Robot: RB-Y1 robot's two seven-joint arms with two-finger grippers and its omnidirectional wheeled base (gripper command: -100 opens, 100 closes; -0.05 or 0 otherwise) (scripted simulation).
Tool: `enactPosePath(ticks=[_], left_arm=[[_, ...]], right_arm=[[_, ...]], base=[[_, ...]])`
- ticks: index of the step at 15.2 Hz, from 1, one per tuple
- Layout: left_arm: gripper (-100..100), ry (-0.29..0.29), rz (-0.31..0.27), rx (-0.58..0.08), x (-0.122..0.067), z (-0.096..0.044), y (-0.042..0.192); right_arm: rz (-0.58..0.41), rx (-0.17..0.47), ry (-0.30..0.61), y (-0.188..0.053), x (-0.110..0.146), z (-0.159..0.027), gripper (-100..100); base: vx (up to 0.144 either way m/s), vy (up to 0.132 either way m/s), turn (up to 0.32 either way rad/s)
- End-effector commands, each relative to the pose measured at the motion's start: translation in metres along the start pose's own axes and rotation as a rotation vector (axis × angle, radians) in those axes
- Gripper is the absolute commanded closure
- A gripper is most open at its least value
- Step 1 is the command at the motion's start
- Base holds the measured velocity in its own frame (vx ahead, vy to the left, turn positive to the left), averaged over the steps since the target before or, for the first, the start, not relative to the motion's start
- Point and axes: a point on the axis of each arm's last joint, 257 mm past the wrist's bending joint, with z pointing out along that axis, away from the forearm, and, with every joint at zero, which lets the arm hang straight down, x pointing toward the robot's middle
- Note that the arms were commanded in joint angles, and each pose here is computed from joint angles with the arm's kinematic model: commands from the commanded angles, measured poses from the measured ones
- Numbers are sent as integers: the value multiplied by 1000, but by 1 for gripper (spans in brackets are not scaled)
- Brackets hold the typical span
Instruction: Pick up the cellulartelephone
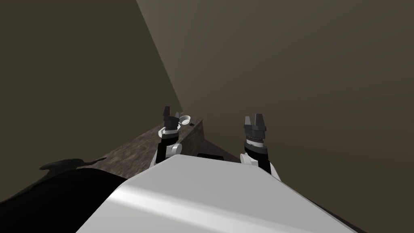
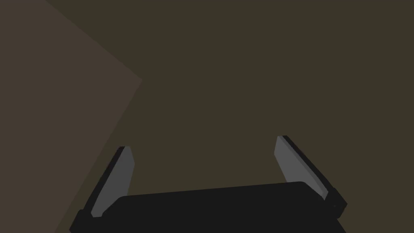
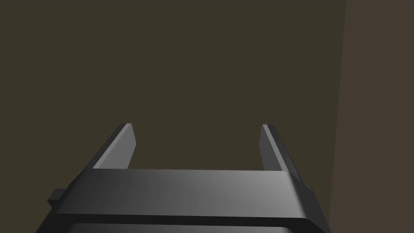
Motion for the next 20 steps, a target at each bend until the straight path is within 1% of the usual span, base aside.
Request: enactPosePath(ticks=[1,2,3,4,5,6,7,8,9,10,12,13,15,16,17,18,19,20], left_arm=[[-100,28,15,-29,4,2,10],[-100,42,24,-48,6,3,16],[-100,42,24,-48,6,3,16],[-100,57,34,-73,9,5,25],[-100,57,34,-73,9,5,25],[-100,72,46,-102,11,6,34],[-100,72,46,-102,11,6,34],[-100,86,58,-132,12,7,45],[-100,87,58,-135,12,7,45],[-100,100,72,-162,14,9,55],[-100,101,72,-173,14,8,58],[-100,114,87,-202,15,10,68],[-100,115,88,-214,15,9,71],[-100,126,103,-242,15,10,82],[-100,128,104,-258,16,9,86],[-100,129,104,-259,16,9,86],[-100,138,120,-284,16,11,95],[-100,141,121,-302,16,9,100]], right_arm=[[0,0,0,0,0,0,0],[0,0,0,0,0,0,0],[0,0,0,0,0,0,0],[0,0,0,0,0,0,0],[0,0,0,0,0,0,0],[0,0,0,0,0,0,0],[0,0,0,0,0,0,0],[0,0,0,0,0,0,0],[0,0,0,0,0,0,0],[0,0,0,0,0,0,0],[0,0,0,0,0,0,0],[0,0,0,0,0,0,0],[0,0,0,0,0,0,0],[0,0,0,0,0,0,0],[0,0,0,0,0,0,0],[0,0,0,0,0,0,0],[0,0,0,0,0,0,0],[0,0,0,0,0,0,0]], base=[[2,-1,-19],[4,-2,-36],[5,-1,-26],[5,-1,-20],[5,-1,-14],[6,-2,-22],[7,-1,-21],[7,-1,-24],[7,-1,-23],[8,-1,-31],[7,-1,-17],[7,-1,-18],[7,-1,-18],[7,-1,-31],[9,0,-32],[7,1,-10],[10,-1,-24],[10,-1,-29]])
